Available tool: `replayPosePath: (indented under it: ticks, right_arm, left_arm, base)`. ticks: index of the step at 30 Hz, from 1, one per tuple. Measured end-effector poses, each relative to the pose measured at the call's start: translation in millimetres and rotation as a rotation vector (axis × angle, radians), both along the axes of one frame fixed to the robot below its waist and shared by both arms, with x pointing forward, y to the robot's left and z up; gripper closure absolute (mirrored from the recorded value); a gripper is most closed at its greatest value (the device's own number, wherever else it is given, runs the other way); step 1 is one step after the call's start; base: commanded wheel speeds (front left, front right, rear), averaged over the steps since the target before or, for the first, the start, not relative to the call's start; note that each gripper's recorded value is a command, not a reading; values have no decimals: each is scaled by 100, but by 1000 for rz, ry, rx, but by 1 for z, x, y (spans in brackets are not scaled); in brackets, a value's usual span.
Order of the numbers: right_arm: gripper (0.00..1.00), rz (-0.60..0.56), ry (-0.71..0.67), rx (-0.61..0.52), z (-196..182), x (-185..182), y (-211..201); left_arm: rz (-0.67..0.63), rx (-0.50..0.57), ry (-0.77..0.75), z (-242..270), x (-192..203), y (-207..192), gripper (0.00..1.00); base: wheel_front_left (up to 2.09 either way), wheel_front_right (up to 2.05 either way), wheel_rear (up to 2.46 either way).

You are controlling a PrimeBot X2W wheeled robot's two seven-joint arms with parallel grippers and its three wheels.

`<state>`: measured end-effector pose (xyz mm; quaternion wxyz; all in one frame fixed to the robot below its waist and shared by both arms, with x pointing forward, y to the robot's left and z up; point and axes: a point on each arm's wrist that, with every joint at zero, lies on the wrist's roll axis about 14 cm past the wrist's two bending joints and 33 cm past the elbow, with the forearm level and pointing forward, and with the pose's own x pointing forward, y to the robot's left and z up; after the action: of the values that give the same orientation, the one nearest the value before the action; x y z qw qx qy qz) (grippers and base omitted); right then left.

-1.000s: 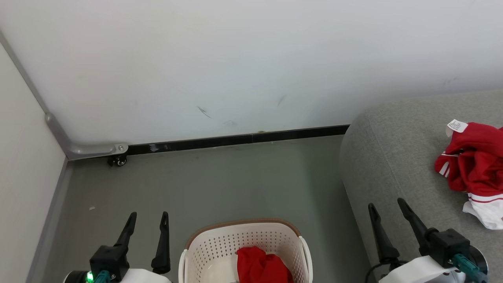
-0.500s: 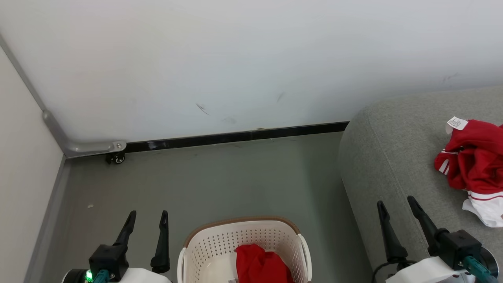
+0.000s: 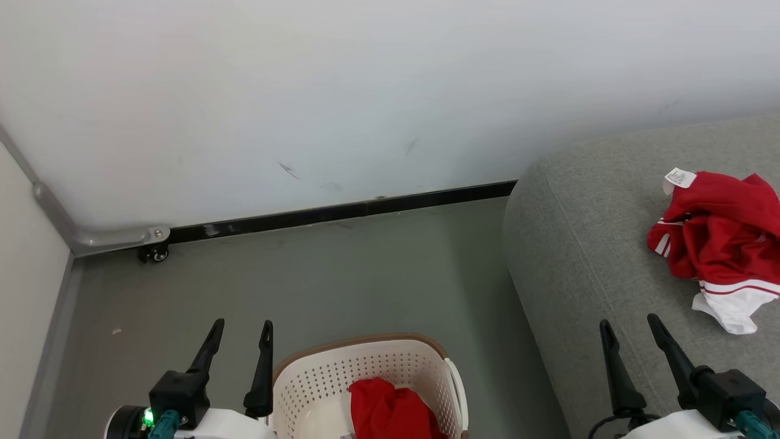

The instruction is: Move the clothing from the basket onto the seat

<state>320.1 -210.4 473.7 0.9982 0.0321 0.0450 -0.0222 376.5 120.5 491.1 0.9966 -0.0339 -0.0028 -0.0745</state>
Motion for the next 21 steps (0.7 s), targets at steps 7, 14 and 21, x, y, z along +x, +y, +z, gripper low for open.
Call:
replayPosePath:
  ticks: [7,14,21]
  right_arm:
    - [0,-34,-8,2,4,-6,-10]
    - [0,-63,-3,4,4,-13,-17]
    - [0,-80,-3,8,5,-17,-21]
  left_arm:
    - [-32,-1,6,-2,5,-12,0]
    - [-56,0,10,-3,11,-21,0]
    - [-93,17,17,-7,15,-32,0]
  base:
    - [0,0,0]
    - [0,0,0]
    - [0,0,0]
